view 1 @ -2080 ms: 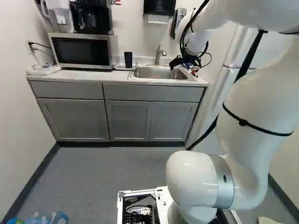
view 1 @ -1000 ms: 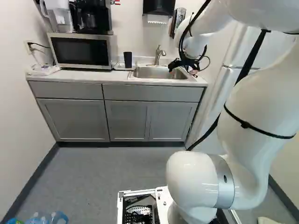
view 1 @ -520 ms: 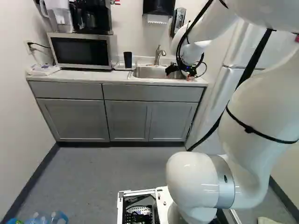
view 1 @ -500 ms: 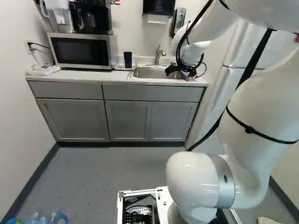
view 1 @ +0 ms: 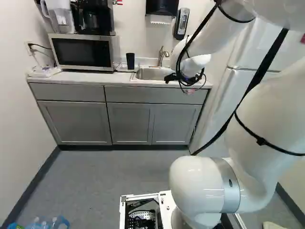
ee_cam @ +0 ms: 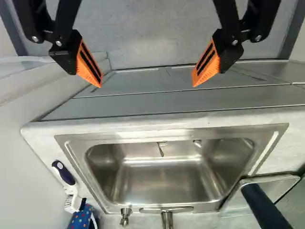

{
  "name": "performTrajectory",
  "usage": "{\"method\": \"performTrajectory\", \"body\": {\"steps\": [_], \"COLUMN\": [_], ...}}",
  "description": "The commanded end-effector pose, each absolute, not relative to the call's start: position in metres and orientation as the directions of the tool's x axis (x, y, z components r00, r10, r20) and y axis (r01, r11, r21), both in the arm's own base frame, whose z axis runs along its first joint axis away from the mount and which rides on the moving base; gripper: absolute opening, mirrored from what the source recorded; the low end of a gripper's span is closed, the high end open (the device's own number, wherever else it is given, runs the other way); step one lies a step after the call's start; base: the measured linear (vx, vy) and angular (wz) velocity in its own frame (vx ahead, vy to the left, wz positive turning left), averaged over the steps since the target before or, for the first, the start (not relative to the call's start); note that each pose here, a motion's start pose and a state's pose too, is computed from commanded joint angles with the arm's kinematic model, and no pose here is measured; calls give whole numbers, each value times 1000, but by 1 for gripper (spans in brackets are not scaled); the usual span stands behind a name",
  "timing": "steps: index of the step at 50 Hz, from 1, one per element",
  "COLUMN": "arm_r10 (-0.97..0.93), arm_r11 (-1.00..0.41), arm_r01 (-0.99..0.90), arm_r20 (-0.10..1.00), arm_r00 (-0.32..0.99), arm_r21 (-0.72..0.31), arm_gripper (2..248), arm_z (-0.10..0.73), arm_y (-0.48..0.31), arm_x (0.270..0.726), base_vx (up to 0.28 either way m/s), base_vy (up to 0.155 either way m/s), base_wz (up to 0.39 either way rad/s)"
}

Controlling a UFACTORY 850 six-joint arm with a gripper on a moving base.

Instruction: Rinse the cup and place it in the tray

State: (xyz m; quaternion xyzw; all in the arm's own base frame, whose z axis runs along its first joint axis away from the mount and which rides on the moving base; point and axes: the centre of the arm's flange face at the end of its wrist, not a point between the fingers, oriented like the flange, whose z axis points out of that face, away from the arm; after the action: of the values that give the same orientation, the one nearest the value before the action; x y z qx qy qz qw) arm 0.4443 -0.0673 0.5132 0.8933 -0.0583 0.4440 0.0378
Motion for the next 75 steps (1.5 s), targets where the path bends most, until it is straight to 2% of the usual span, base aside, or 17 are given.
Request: {"method": "performTrajectory", "body": {"steps": [38, 75], "arm_r10": [-23, -5], "arm_r11": [-998, -1000], "arm_r01": [-66, -19], "arm_r20": [887, 931], "arm_r00": [461, 365], "arm_r21": [8, 2], "arm_gripper": [247, 247], "arm_z": [429, 383], "arm_y": [-26, -6], "arm_x": [363, 299], "base_vx": [0, 0], "base_vy": [0, 0], "base_wz": [0, 0]}}
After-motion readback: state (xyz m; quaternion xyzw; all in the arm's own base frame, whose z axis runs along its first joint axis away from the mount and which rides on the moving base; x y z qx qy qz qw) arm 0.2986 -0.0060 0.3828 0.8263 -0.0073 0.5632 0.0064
